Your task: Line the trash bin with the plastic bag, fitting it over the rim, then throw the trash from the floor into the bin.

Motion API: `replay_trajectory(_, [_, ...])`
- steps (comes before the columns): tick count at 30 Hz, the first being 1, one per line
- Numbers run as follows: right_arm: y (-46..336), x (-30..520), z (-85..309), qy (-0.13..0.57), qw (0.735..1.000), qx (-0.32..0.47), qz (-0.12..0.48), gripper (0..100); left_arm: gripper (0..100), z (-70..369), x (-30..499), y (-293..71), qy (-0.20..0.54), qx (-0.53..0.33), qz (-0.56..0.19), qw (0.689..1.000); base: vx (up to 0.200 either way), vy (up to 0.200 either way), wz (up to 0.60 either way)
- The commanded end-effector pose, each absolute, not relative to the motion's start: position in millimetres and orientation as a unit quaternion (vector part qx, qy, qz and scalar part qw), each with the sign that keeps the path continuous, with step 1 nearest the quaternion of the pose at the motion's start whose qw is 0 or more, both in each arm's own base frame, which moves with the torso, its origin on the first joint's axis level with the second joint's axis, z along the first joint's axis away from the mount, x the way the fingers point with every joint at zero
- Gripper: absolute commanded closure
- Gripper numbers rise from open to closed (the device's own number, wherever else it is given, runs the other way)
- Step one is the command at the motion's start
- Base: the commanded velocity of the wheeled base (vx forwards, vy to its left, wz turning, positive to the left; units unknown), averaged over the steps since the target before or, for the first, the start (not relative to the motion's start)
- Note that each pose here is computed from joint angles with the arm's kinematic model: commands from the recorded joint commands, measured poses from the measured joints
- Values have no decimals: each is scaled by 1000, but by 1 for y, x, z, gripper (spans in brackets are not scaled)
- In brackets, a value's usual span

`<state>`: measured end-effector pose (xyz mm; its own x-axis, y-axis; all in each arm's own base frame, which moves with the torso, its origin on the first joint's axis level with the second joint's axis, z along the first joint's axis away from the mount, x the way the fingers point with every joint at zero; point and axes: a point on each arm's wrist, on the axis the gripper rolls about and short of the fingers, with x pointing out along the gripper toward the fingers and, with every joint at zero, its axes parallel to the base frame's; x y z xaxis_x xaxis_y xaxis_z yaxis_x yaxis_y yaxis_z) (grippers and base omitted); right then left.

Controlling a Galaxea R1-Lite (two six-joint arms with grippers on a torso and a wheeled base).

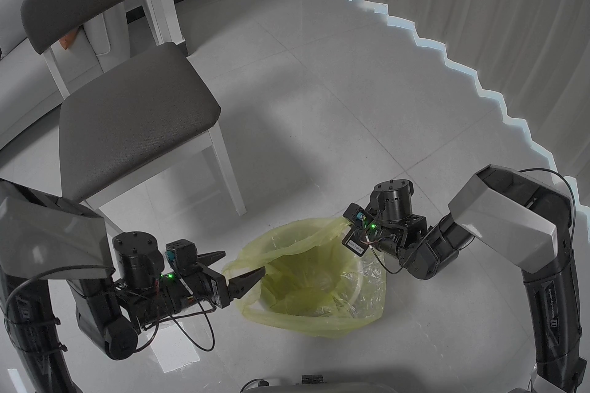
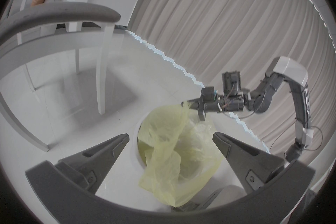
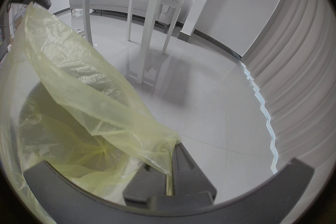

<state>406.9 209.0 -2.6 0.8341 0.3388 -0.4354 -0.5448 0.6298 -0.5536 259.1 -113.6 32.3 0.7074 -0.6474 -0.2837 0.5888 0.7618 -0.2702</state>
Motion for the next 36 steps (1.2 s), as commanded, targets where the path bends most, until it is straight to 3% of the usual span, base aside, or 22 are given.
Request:
replay_trajectory(1, [208, 405, 1, 149, 892, -353, 240, 100, 0, 0, 269, -121, 211, -55, -340, 915, 0, 0, 0])
replay_trajectory(13, [207, 403, 0, 152, 891, -354, 240, 100, 0, -15, 301, -123, 190, -58, -327, 924, 0, 0, 0])
replay_trajectory(14, [206, 404, 0, 152, 892, -353, 240, 100, 100, -15, 303, -122, 187, -58, -325, 925, 0, 0, 0])
replay_trajectory(26, [202, 418, 7, 143, 909, -335, 205, 100, 100, -13, 333, -120, 176, -85, -306, 932, 0, 0, 0])
replay_trajectory(36, [204, 431, -16, 155, 914, -327, 182, 100, 100, -24, 356, -120, 182, -107, -289, 934, 0, 0, 0])
